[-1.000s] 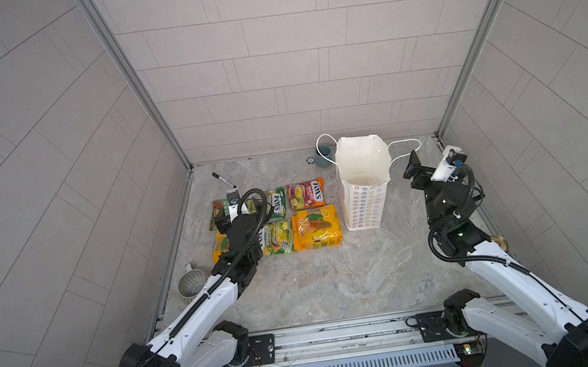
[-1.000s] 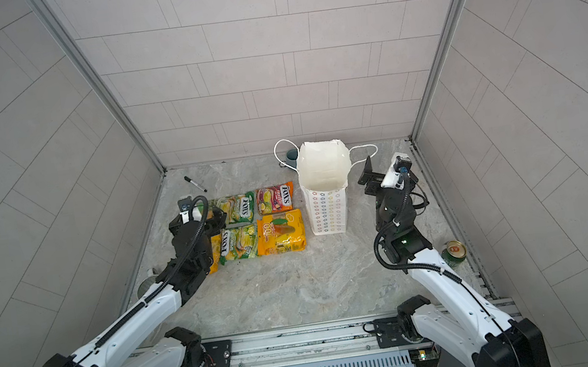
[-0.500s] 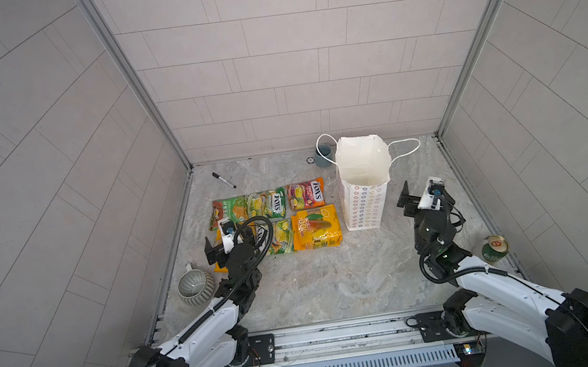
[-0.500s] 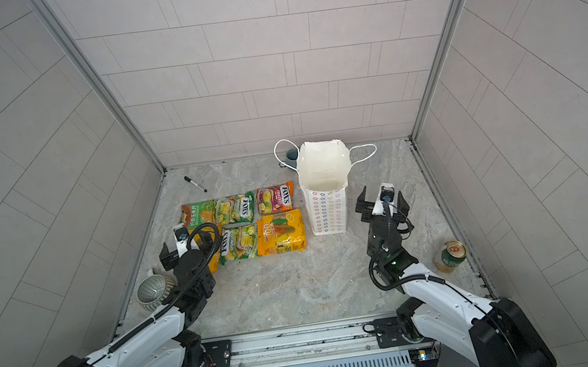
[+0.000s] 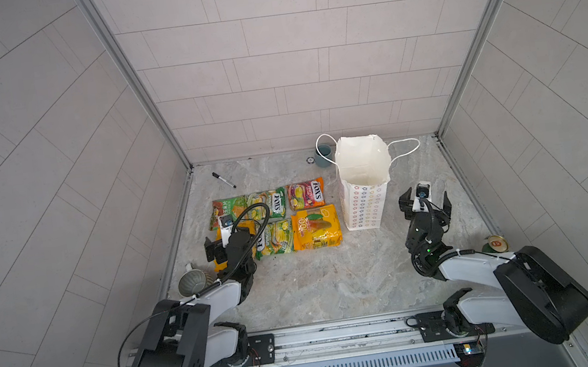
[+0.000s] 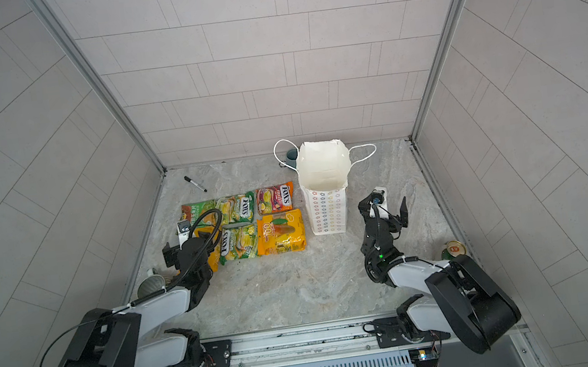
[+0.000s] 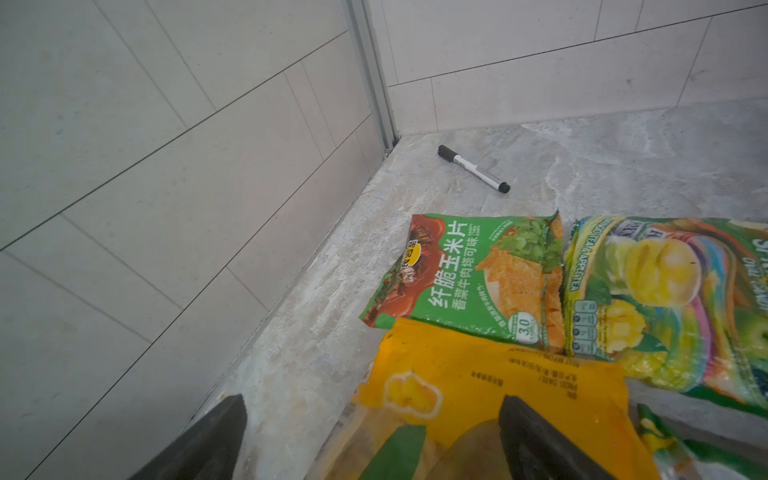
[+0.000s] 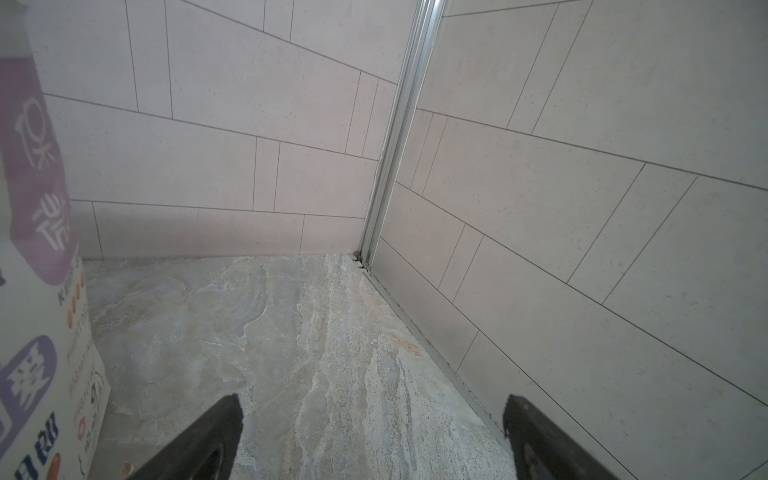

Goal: Take the snacks out of the paper bag

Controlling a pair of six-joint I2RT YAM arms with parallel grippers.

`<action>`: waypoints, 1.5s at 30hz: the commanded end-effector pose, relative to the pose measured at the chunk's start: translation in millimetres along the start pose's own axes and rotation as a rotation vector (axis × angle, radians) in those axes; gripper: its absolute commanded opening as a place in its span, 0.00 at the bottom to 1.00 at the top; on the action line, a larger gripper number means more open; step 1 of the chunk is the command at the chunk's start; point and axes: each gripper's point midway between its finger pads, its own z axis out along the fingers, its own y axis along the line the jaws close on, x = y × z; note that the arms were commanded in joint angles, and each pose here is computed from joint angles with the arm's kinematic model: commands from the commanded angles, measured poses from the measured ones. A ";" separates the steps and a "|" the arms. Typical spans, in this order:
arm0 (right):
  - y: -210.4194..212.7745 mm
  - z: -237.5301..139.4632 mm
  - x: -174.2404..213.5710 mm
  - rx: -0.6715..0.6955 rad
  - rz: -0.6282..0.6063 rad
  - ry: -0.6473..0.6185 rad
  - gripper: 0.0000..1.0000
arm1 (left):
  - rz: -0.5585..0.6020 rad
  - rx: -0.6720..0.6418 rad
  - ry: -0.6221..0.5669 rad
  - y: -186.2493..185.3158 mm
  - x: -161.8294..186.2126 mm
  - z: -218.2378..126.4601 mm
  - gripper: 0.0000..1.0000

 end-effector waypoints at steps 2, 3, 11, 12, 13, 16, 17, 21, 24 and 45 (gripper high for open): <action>6.3 3.0 -2.0 -0.021 0.010 -0.020 1.00 | -0.102 0.096 -0.036 -14.0 -19.0 14.8 1.00; 7.4 3.7 -0.9 -0.023 0.001 -0.014 1.00 | -0.120 0.099 -0.033 -12.7 -18.6 17.7 1.00; -5.7 13.7 18.0 -0.003 0.092 0.087 1.00 | -0.125 0.223 -0.076 -32.2 -22.0 28.6 1.00; -8.8 14.9 19.5 0.005 0.098 0.089 1.00 | -0.105 0.258 -0.070 -39.6 -22.4 29.2 1.00; -8.7 15.0 19.2 0.002 0.092 0.092 1.00 | -0.090 0.281 -0.057 -45.3 -21.2 30.9 1.00; -2.9 16.4 19.5 -0.024 0.023 0.095 1.00 | -0.085 0.282 -0.049 -47.8 -17.0 33.9 1.00; -2.1 18.0 22.2 -0.016 -0.001 0.105 1.00 | -0.089 0.286 -0.053 -48.9 -14.2 33.8 1.00; 0.5 18.8 24.4 0.002 -0.024 0.055 0.98 | -0.062 0.363 -0.124 -62.3 -6.2 26.2 1.00; 3.9 12.2 23.5 -0.003 -0.040 0.018 0.99 | -0.033 0.385 -0.142 -64.2 -0.1 14.4 1.00; 38.9 49.1 71.0 -0.235 -0.028 0.218 1.00 | -0.174 0.232 -0.003 -32.6 3.2 53.7 1.00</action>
